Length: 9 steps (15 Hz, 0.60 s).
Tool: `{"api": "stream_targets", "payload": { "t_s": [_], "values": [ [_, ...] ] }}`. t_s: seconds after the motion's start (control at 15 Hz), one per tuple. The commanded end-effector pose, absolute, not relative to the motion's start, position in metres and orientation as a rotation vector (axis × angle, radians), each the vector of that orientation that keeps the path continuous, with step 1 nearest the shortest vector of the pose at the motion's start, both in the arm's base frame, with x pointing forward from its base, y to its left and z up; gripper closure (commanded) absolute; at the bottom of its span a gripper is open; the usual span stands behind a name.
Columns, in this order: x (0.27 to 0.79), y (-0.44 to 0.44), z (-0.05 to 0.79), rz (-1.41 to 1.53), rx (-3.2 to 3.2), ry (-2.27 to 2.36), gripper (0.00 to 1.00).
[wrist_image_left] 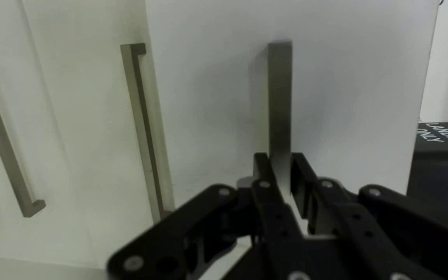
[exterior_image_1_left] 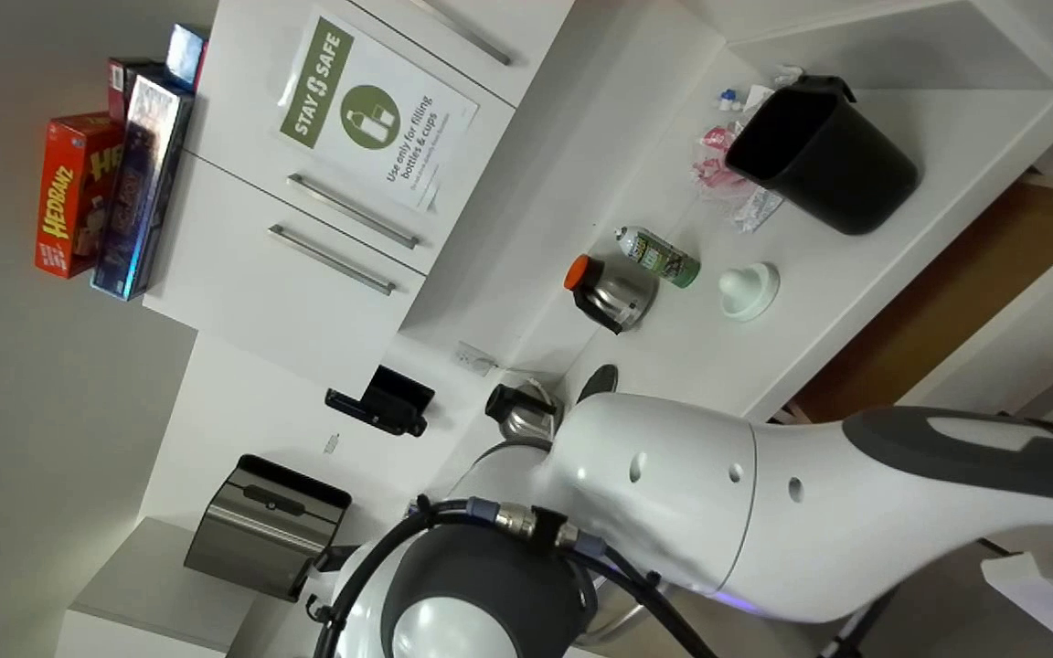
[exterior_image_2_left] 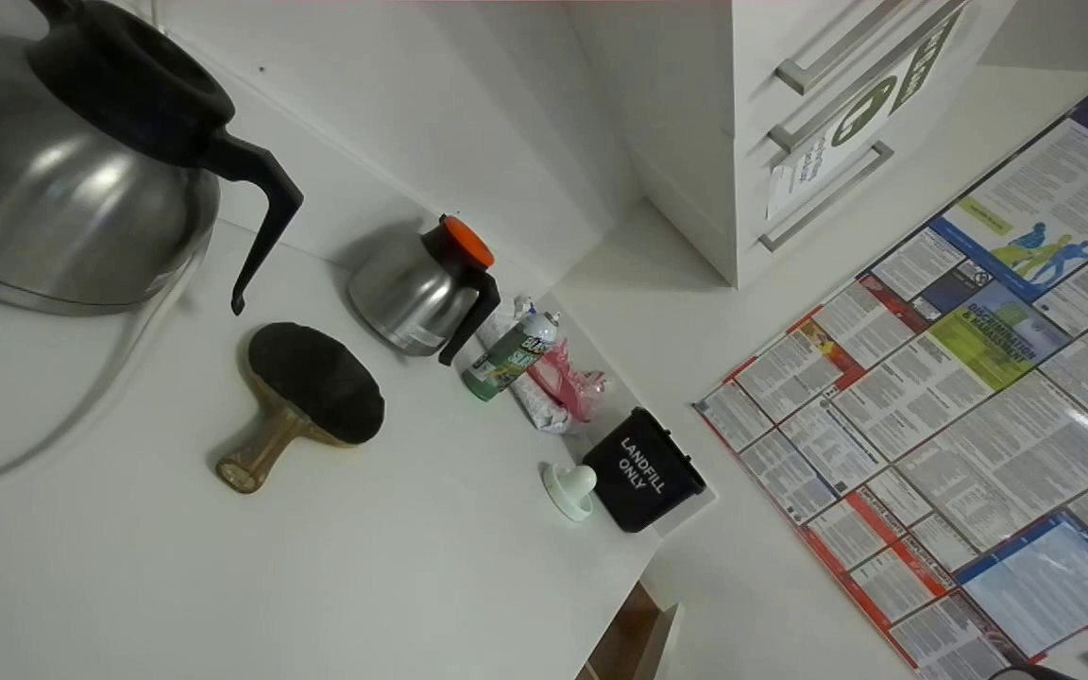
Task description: Open the topmost drawer on the right then place the white object on the counter inside the drawer
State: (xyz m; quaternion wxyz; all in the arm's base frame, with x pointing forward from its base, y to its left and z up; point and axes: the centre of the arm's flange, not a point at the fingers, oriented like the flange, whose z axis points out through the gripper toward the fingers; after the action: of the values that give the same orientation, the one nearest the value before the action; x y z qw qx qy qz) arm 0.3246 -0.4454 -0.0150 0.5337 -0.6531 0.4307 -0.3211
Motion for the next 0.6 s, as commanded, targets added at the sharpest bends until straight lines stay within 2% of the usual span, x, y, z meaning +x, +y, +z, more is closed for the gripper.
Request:
{"api": "stream_targets", "payload": {
  "t_s": [0.0, 0.27, 0.33, 0.4, 0.53],
  "values": [
    [0.294, -0.474, -0.013, -0.776, -1.513, 1.105, 0.96],
    [0.269, -0.487, -0.013, -0.765, -1.508, 1.123, 0.96],
    [0.265, -0.488, -0.01, -0.762, -1.516, 1.115, 0.58],
    [0.262, -0.488, -0.009, -0.762, -1.52, 1.117, 0.57],
    [0.256, -0.492, -0.003, -0.762, -1.514, 1.134, 0.42]
  ]
}}
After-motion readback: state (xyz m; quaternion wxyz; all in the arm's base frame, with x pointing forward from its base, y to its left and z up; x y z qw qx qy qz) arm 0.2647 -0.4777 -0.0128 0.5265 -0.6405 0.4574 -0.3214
